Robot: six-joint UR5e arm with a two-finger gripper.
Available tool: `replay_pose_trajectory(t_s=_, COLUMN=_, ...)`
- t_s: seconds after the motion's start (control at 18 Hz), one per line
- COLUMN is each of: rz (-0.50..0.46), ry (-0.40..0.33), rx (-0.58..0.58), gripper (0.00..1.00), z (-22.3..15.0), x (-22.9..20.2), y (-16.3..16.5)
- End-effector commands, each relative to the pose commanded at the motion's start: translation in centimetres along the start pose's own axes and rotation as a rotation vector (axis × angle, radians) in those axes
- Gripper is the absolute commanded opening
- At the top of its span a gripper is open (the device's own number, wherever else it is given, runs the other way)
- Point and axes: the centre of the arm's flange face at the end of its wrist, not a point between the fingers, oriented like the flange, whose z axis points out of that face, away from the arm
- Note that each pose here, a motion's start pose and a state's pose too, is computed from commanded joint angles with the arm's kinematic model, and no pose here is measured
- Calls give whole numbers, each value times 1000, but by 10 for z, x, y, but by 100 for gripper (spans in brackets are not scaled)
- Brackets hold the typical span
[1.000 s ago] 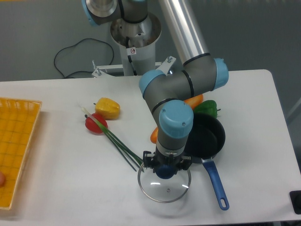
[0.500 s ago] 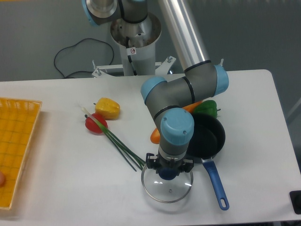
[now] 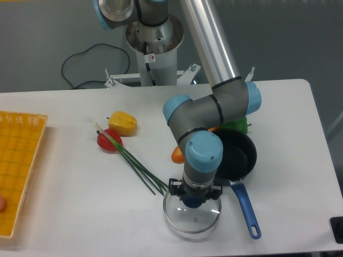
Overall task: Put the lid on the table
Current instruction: 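Lower the glass lid onto the table beside the pot handle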
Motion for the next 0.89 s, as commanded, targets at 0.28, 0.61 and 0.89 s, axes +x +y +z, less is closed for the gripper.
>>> replay_pose_trajectory(t_s=0.28, rz=9, ry=-1, rx=-8, gripper=53, z=8, x=-3, y=-4)
replay_pose_trajectory(t_s=0.61, rz=26, ry=-16, rx=-19, gripper=53, z=21, x=-8, y=-5)
replay_pose_trajectory(t_s=0.89, rz=29, ry=-22, rx=-24, gripper=54, z=25, x=-9, y=-4)
